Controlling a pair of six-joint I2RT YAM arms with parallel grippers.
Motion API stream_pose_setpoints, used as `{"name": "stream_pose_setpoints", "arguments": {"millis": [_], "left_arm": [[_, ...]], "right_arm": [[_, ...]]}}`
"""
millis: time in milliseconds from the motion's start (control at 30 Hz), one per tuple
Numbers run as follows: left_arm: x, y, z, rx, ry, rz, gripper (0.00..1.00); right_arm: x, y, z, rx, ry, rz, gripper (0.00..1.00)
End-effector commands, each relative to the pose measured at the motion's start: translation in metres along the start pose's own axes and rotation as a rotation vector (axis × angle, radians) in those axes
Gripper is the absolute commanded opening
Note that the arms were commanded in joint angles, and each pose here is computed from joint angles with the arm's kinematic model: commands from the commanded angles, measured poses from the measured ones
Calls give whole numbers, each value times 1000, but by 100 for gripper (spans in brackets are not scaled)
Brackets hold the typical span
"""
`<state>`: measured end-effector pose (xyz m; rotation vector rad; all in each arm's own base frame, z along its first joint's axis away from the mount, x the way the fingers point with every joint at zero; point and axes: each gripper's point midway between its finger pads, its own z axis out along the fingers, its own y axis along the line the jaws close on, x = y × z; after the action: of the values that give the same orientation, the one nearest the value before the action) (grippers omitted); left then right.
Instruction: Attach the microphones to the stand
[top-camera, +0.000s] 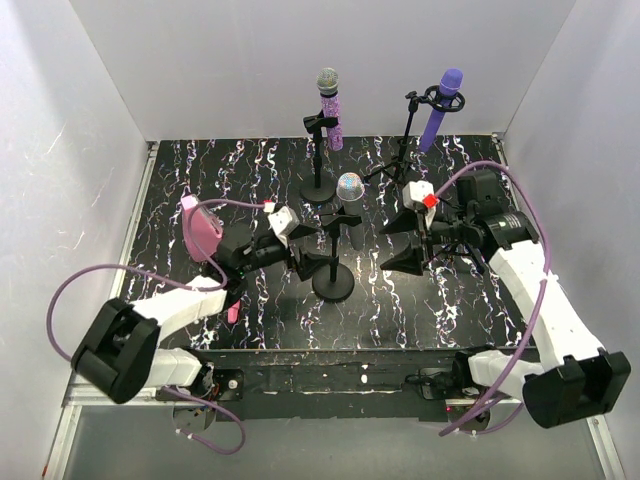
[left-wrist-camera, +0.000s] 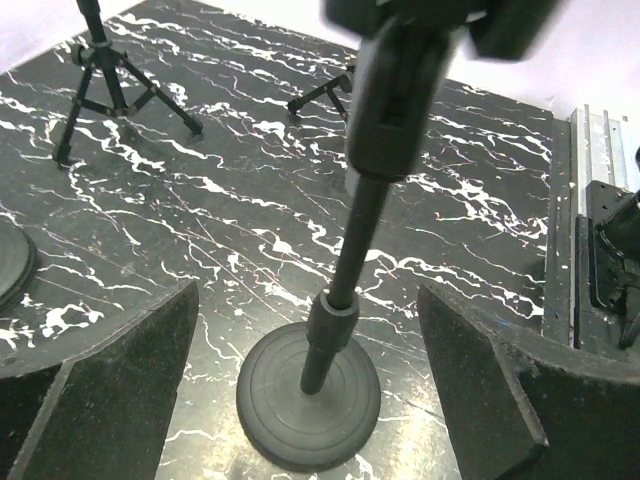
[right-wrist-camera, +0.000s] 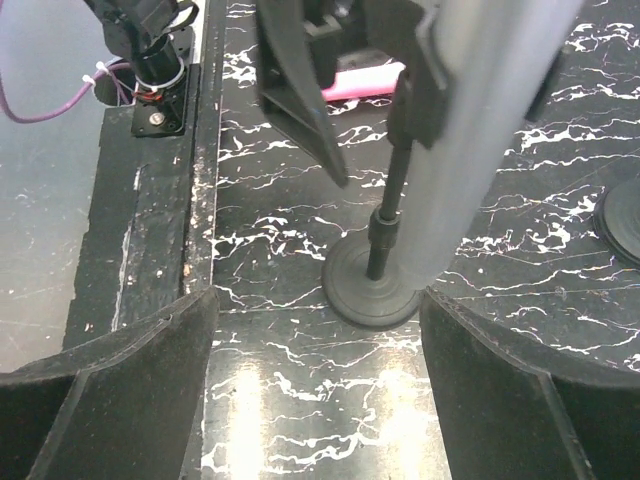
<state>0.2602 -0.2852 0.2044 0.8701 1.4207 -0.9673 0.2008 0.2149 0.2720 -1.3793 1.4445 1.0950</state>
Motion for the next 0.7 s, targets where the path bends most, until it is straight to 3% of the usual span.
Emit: {"name": "stream_pose_setpoints", "arguments": {"millis": [0,233,300,367,433,667], "left_arm": [[-23,7,24,11,-92,39,87],[-20,4,47,52,-81,24,62],[-19,3,51,61,-78,21,46],[-16,3,53,71,-73,19,20],[-16,2,53,75,-70,22,3],[-48,49,33,-133,-103,174,0]], "right_arm": [[-8,18,-11,-3,-13,-8,88],[-4,15,-17,17,-55,21,88],[-3,14,-19,25,-64,29,88],[-4,14,-21,30,-73,32,88],[-4,15,-22,33,-78,37,88],[-3,13,-29,55,-96,43,88]]}}
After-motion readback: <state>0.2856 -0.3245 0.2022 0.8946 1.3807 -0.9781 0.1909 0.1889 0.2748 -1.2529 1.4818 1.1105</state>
